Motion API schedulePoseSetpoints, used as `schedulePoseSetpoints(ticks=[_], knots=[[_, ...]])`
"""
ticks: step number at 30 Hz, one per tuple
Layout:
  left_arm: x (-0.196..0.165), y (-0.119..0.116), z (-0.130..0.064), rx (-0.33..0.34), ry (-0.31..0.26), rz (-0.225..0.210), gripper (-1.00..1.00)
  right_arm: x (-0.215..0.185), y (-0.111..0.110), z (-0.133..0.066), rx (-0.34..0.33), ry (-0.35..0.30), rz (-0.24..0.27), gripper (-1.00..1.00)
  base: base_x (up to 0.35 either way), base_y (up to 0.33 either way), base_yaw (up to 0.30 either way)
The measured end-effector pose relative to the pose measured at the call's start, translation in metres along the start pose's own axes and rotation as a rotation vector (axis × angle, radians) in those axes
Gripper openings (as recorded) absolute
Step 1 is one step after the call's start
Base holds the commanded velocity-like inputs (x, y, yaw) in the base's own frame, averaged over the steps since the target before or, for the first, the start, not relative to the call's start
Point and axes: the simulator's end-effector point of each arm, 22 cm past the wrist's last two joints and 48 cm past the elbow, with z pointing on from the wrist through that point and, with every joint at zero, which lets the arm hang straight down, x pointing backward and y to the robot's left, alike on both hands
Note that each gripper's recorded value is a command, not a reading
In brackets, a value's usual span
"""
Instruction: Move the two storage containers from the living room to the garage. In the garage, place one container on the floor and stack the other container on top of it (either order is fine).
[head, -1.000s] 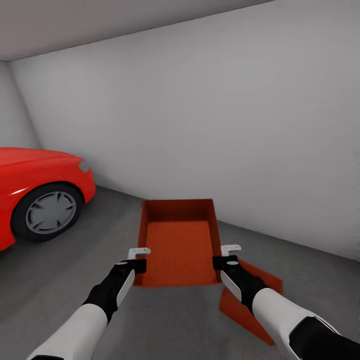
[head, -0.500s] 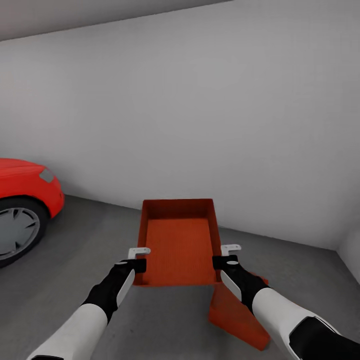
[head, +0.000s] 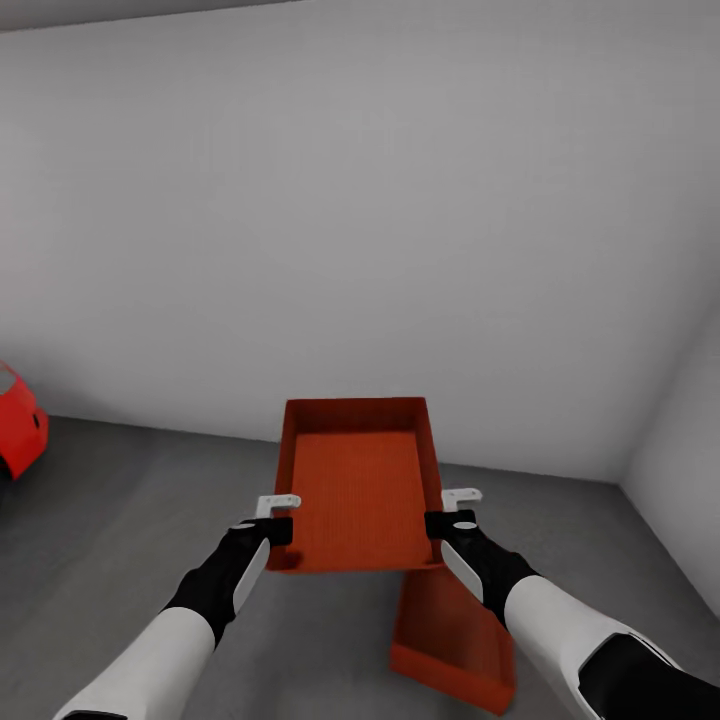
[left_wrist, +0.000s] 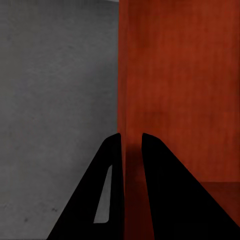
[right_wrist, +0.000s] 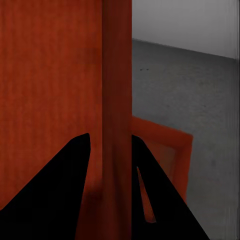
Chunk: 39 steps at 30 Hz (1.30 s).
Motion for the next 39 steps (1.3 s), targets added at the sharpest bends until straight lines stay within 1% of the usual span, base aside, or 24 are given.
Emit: schedulePoseSetpoints(ticks=[26,39], knots=[[-0.0005,0.0001,0.0000,0.000,-0.001,0.001,-1.00,-0.0003,0.0001,0.0001,0.000,0.000,0.000,-1.00,0.275,0.000,-0.285],[0.0001,0.0009,0.0001,-0.002,0.006,0.004,-1.00,0.0021,0.0011,0.0006,-0.001,0.006,0.004,-1.00,0.030,0.000,-0.285]])
